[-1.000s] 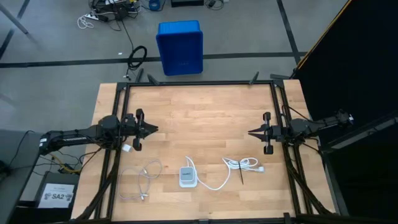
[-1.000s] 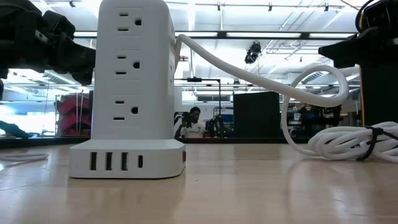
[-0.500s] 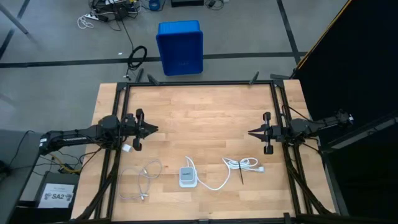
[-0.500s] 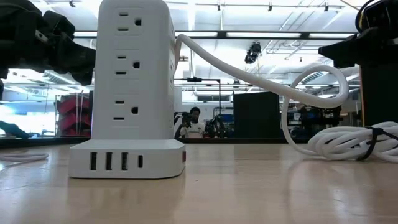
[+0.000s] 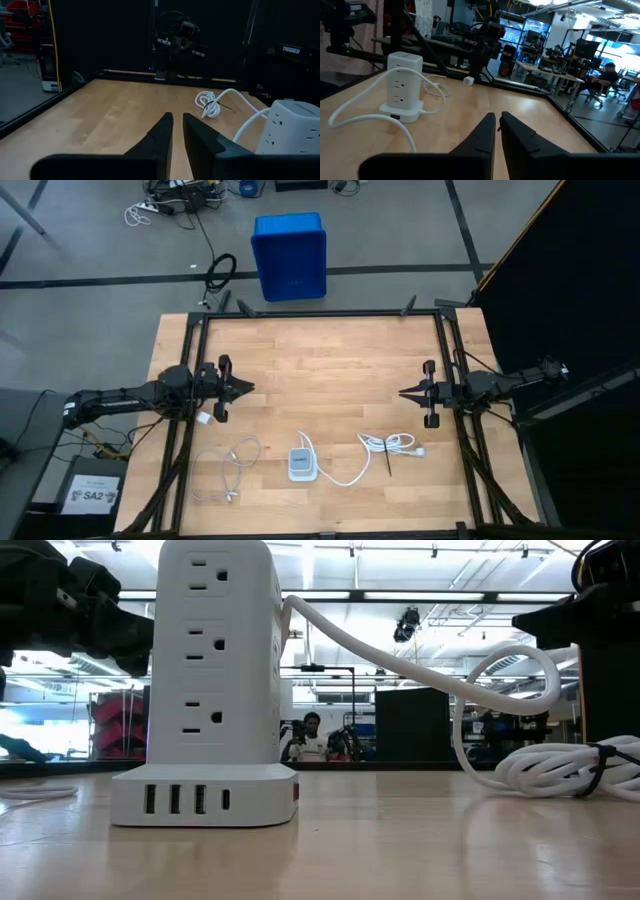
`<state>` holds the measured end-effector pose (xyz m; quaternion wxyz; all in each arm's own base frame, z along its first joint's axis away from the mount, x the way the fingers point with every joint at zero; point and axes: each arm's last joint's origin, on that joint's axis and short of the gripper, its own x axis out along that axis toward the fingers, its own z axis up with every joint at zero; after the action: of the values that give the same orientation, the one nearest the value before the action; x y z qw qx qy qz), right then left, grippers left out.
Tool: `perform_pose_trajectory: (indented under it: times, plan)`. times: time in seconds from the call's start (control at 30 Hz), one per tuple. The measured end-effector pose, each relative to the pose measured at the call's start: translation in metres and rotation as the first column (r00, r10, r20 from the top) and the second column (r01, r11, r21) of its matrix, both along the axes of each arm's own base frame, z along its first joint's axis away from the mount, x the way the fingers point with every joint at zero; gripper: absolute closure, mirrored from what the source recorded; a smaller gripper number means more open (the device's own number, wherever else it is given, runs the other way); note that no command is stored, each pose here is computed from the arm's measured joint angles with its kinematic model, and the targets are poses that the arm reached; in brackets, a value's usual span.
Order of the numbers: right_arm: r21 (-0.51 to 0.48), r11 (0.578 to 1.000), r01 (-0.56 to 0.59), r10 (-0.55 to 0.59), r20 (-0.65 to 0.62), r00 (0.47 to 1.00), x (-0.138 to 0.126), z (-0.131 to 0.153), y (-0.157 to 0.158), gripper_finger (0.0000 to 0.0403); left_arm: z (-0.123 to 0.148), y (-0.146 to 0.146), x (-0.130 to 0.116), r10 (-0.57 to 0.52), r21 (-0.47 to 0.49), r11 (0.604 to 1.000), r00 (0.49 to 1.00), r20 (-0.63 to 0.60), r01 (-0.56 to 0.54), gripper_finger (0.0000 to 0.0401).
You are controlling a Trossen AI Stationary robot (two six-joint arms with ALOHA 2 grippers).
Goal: Insert USB
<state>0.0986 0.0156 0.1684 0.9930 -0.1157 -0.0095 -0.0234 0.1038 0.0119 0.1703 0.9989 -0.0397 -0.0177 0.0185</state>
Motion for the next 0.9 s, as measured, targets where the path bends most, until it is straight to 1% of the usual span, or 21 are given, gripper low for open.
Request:
perform_pose_trajectory:
  times: [0.1,0.23,0.33,0.43,0.5,0.57,0.6,0.67,0.7,0.77,0.83,0.9]
  plan:
    - [0.0,1.0,0.0,0.0,0.0,1.0,0.0,0.0,0.0,0.0396,0.0,0.0,0.0,-0.001,-0.014,1.0,1.0,0.0,0.001,0.0371]
    - [0.0,1.0,0.0,0.0,0.0,1.0,0.0,0.0,0.0,0.0395,0.0,0.0,0.0,-0.004,-0.104,0.995,1.0,0.004,0.004,0.0371]
    - [0.0,1.0,0.0,0.0,0.0,1.0,0.0,0.0,0.0,0.0397,0.002,0.0,0.0,-0.001,-0.1,0.995,1.0,0.02,0.003,0.0371]
    - [0.0,1.0,0.0,0.0,0.0,1.0,0.0,0.0,0.0,0.0398,0.006,0.001,-0.001,0.042,-0.079,0.996,0.997,0.065,-0.037,0.0371]
    - [0.0,1.0,0.0,0.0,0.0,1.0,0.0,0.0,0.0,0.0397,0.007,0.001,-0.001,0.049,-0.073,0.996,0.998,0.041,-0.046,0.0371]
    - [0.0,1.0,0.0,0.0,0.001,1.0,0.0,0.0,0.0,0.0396,0.015,0.002,-0.001,0.056,-0.048,0.997,0.998,0.028,-0.055,0.0371]
    - [0.0,1.0,0.0,0.0,0.001,1.0,0.0,0.0,0.0,0.0395,0.02,0.002,-0.002,0.078,-0.032,0.996,0.997,0.011,-0.078,0.0371]
    - [0.0,1.0,0.0,0.0,0.0,1.0,0.0,0.0,0.0,0.0394,0.036,0.004,-0.005,0.18,-0.028,0.983,0.983,-0.031,-0.18,0.0371]
    - [0.0,1.0,0.0,0.0,0.001,1.0,0.0,0.0,0.0,0.0394,0.044,0.006,-0.007,0.237,-0.025,0.971,0.97,-0.064,-0.238,0.0371]
    - [0.0,1.0,0.0,0.0,0.001,1.0,0.0,0.0,0.0,0.0396,0.062,0.008,-0.01,0.317,-0.012,0.947,0.939,-0.134,-0.322,0.0371]
    - [0.0,1.0,0.0,0.0,0.001,1.0,0.0,0.0,0.0,0.0397,0.083,0.009,-0.013,0.363,-0.031,0.926,0.911,-0.196,-0.376,0.0371]
    - [0.0,1.0,0.0,0.0,0.0,1.0,0.0,0.0,0.0,0.0398,0.1,0.01,-0.012,0.373,-0.072,0.911,0.887,-0.27,-0.405,0.0371]
